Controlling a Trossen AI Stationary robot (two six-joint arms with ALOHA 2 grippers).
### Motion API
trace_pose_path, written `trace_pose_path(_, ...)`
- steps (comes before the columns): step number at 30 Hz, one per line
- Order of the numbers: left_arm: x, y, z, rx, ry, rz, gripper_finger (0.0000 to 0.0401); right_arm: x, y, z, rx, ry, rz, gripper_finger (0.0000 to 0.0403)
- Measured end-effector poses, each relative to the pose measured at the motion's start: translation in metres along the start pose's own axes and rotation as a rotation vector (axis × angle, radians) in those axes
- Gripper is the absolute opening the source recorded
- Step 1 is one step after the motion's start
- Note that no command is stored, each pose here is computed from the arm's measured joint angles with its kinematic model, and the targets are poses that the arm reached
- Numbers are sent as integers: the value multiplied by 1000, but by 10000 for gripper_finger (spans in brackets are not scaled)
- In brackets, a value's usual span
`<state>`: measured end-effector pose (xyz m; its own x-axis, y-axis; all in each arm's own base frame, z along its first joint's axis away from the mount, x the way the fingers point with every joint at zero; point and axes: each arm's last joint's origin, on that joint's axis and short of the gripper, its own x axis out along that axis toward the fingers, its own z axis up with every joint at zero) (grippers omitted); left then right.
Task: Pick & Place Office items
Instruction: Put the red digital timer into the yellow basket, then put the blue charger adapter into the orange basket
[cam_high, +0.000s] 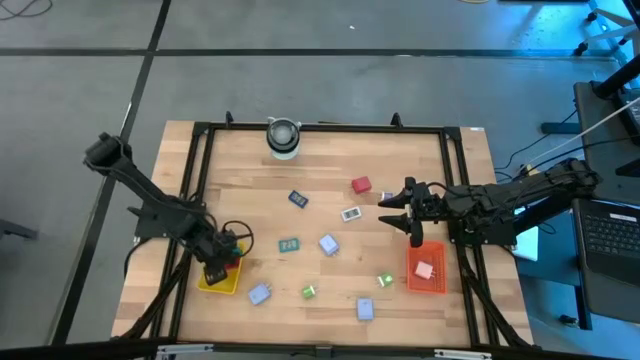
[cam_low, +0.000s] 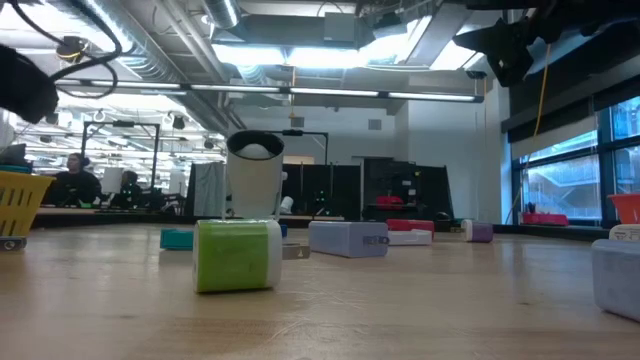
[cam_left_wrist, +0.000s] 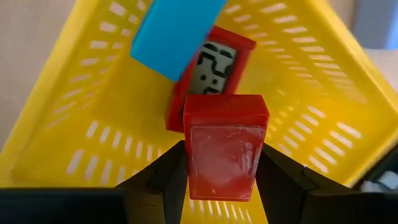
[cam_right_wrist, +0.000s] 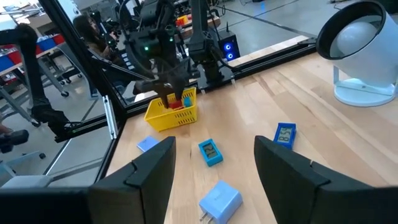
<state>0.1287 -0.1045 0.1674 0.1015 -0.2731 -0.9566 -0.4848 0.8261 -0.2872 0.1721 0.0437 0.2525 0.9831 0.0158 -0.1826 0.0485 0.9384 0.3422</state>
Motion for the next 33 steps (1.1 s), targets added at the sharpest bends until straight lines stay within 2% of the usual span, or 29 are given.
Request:
trace_pose_path(8, 6, -1, 1, 5, 15, 36, 154, 0, 0, 0, -2, 5, -1, 219)
trace_pose_path(14, 6, -1, 2, -15, 7, 36, 184, 0, 0, 0, -2, 6, 0, 219)
trace_pose_path(22, 6, -1, 2, -18, 5, 32, 182, 0, 0, -1, -3, 11, -2, 219)
trace_pose_path(28, 6, 0, 3, -23, 18, 35, 212, 0, 0, -1, -5, 11, -2, 219)
trace_pose_path(33, 1, 1, 12, 51, 62, -9, 237, 0, 0, -1, -6, 11, -2, 219)
